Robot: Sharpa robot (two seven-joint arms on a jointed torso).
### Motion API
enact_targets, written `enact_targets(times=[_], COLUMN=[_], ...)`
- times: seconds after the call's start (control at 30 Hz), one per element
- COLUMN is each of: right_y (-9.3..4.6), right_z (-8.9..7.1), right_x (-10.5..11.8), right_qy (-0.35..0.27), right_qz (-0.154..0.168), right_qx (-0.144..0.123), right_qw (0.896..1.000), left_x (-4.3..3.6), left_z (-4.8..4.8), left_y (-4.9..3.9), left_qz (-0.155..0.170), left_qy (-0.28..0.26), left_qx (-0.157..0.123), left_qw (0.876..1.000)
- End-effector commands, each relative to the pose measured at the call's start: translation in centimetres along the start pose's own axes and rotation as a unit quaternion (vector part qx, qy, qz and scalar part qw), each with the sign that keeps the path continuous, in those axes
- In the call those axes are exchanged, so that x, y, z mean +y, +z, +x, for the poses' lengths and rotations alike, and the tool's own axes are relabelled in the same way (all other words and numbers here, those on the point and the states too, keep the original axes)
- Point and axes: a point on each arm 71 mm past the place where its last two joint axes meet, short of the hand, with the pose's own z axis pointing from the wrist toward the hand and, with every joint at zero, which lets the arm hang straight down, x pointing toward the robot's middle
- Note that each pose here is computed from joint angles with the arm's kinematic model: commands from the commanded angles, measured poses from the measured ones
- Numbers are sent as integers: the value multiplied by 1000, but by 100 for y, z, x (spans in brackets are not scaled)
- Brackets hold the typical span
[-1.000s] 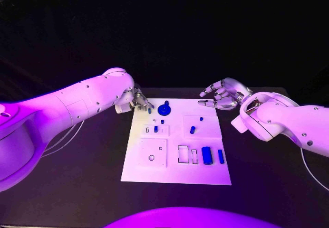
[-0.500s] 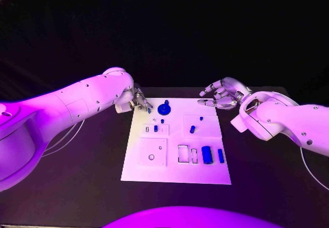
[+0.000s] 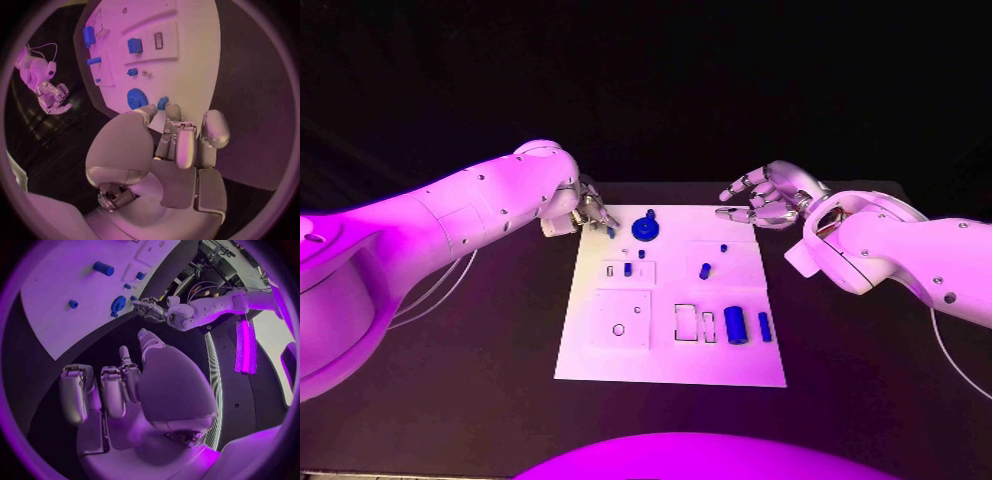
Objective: Assemble the parts on the task board
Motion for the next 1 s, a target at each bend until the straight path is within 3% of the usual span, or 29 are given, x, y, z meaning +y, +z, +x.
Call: enact_targets(times=[0.03, 0.33, 0.57, 1.0], right_y=[2, 3, 0, -27], right_z=[7, 6, 0, -40], right_x=[11, 10, 4, -34], right_qy=[-2, -2, -2, -2], right_qz=[-6, -6, -6, -2], right_qx=[2, 2, 1, -3], right_qw=[1000, 1000, 1000, 1000], left_x=[-30, -17, 46, 227], left_z=[23, 28, 14, 96], left_y=[0, -12, -62, -353], left_qz=[11, 14, 21, 46], left_qy=[0, 0, -16, -50], left_qx=[12, 11, 0, -2], left_qw=[1000, 1000, 1000, 998])
